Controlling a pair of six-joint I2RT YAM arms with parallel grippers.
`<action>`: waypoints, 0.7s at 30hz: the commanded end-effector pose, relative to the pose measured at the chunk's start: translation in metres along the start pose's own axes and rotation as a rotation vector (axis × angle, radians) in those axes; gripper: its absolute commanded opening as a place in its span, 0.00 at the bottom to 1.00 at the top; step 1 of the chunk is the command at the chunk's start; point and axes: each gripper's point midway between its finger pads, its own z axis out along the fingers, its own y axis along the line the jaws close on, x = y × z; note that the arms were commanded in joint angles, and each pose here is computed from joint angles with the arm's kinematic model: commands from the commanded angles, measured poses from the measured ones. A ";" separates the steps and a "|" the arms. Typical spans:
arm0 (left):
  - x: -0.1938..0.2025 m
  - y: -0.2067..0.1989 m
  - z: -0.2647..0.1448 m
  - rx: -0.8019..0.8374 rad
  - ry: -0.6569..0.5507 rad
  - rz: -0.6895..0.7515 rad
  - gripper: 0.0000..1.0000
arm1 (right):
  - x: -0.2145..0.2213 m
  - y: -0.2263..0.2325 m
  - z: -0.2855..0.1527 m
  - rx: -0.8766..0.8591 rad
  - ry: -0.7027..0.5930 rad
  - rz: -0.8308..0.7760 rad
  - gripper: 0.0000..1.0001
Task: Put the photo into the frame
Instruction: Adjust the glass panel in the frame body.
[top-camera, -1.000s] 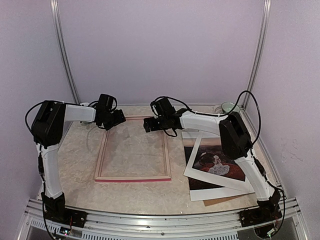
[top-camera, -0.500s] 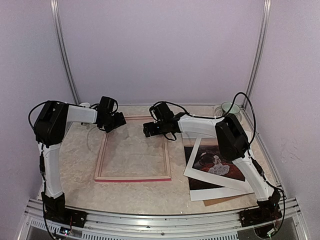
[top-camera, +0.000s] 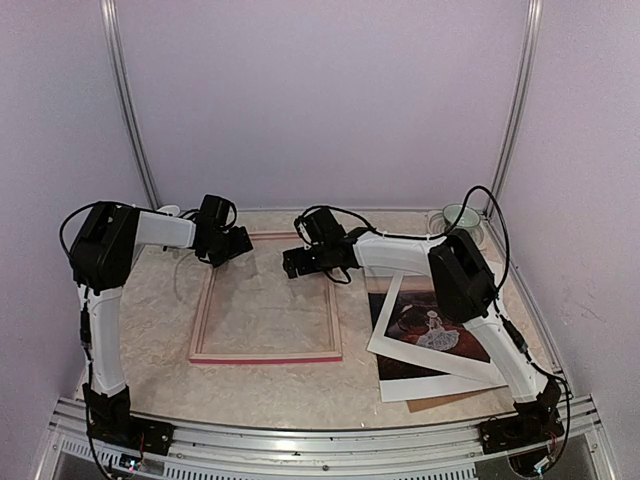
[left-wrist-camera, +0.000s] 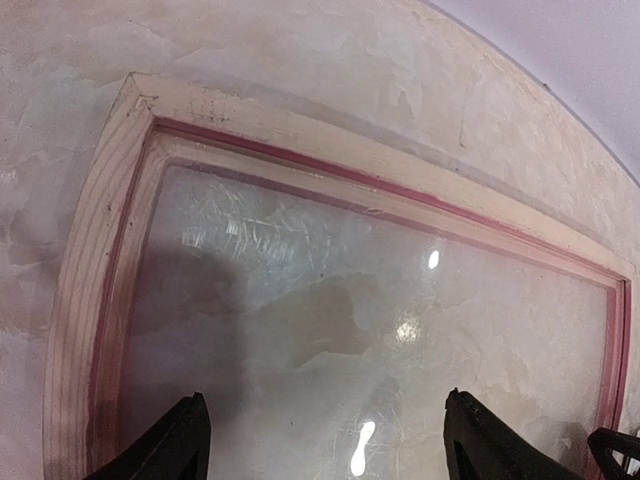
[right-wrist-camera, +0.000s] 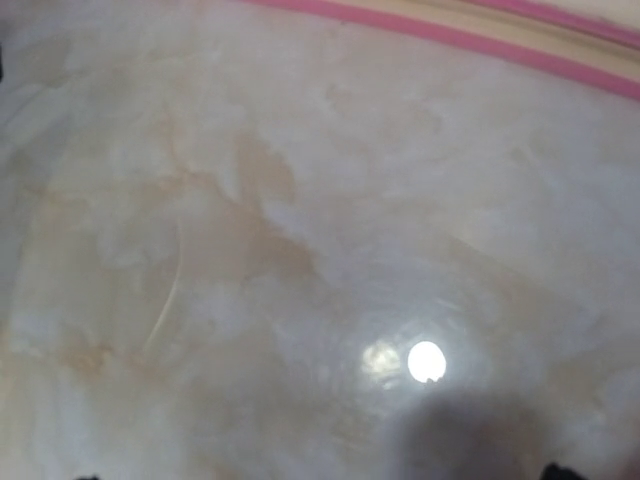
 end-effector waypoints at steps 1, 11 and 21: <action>0.000 0.000 0.001 0.001 0.005 -0.010 0.80 | 0.041 0.000 0.016 0.005 0.107 -0.017 0.96; -0.009 -0.030 -0.047 0.132 0.028 -0.056 0.80 | 0.036 0.009 0.000 0.003 0.107 -0.029 0.96; 0.048 -0.032 -0.116 0.153 0.119 0.022 0.80 | -0.008 0.056 -0.074 -0.077 0.022 -0.102 0.99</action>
